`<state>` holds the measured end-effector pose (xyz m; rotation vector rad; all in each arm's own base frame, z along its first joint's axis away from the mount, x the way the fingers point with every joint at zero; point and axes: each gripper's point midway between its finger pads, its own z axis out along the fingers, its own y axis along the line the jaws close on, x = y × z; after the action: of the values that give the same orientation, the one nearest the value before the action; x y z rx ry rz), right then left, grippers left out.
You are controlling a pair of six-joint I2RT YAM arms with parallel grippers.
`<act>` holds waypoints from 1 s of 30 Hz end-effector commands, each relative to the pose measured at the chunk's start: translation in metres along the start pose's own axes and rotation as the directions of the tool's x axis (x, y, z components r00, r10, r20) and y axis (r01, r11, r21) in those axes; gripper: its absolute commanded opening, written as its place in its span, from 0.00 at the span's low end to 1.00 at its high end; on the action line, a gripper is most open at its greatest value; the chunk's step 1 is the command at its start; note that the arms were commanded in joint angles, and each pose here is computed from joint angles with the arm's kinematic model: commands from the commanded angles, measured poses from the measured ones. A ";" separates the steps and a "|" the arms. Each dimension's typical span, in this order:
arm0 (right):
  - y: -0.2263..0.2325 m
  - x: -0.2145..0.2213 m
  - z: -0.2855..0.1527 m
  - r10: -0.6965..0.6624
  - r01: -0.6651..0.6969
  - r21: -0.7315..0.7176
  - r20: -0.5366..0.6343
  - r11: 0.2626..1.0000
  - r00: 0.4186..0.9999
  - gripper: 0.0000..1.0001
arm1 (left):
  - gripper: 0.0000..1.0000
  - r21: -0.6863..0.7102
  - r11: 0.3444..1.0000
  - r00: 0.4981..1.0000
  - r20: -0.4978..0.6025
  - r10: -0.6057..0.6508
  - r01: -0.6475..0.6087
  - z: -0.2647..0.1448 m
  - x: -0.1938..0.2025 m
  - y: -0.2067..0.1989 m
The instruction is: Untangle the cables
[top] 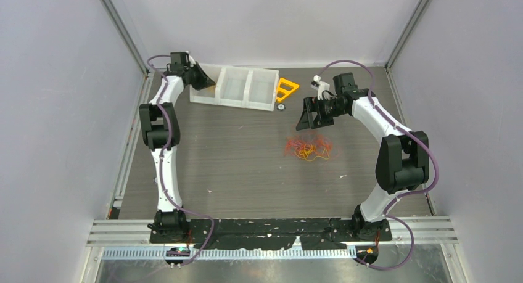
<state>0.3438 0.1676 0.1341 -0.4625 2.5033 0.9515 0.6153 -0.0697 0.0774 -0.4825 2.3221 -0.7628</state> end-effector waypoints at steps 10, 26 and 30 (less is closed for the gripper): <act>-0.001 -0.008 -0.002 -0.002 0.002 0.005 0.010 1.000 1.000 0.88 | 0.47 0.067 0.998 0.995 0.102 0.002 -0.009 -0.018 -0.033 -0.015; 0.008 -0.014 -0.011 -0.029 0.030 -0.006 0.040 1.000 0.999 0.88 | 0.66 -0.255 0.952 0.946 0.229 0.230 -0.170 -0.100 -0.053 -0.015; -0.001 -0.015 -0.022 -0.117 0.114 0.071 0.033 0.991 0.993 0.87 | 0.68 -0.191 0.924 0.903 0.218 0.369 -0.331 -0.131 -0.039 -0.040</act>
<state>0.3437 0.1663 0.1277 -0.4672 2.5207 0.9438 0.5895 -0.0262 0.1601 -0.4017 2.1985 -0.3970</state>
